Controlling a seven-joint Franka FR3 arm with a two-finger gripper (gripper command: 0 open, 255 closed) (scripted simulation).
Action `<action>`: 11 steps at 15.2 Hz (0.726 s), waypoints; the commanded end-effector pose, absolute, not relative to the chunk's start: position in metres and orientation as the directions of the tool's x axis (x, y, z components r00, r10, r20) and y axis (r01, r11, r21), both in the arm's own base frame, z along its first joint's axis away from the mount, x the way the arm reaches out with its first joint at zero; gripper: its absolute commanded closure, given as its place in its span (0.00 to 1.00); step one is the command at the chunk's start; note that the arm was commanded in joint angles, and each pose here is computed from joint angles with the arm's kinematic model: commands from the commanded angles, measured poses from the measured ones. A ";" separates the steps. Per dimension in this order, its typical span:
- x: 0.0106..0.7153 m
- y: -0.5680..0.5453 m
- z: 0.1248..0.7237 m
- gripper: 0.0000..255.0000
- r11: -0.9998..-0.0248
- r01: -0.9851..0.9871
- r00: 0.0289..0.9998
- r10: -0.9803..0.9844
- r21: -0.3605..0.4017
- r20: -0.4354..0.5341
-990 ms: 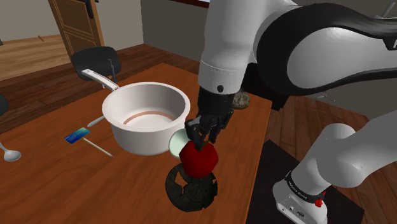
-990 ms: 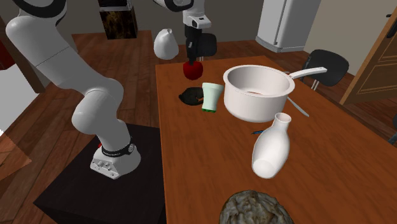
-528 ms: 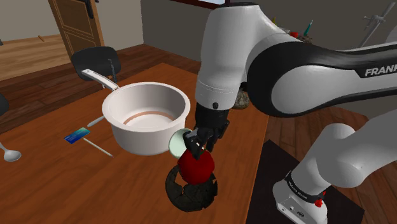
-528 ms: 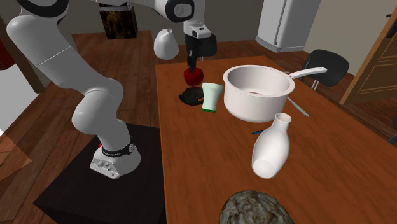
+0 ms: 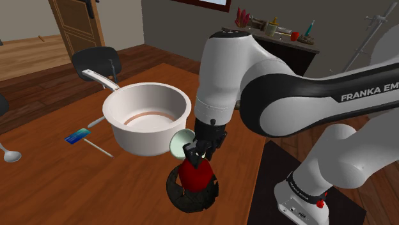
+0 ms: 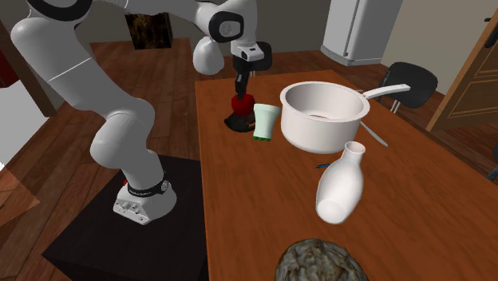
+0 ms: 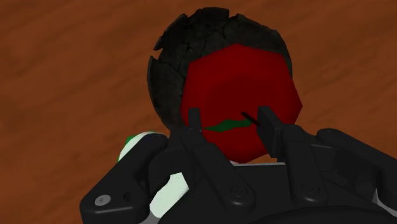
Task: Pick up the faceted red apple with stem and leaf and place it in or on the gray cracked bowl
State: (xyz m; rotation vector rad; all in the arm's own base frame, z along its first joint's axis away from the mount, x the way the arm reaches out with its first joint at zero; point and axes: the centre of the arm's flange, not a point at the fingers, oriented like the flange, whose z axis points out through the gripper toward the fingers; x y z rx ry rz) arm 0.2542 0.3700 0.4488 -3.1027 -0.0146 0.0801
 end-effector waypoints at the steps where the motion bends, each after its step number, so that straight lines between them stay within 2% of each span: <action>1: 0.254 0.372 0.438 1.00 -0.999 0.009 0.999 0.010 -0.039 -0.051; 4: 0.254 0.372 0.420 1.00 -0.999 0.009 0.999 0.010 -0.039 -0.051; 11: 0.254 0.372 0.420 1.00 -0.999 0.009 0.999 0.010 -0.039 -0.051</action>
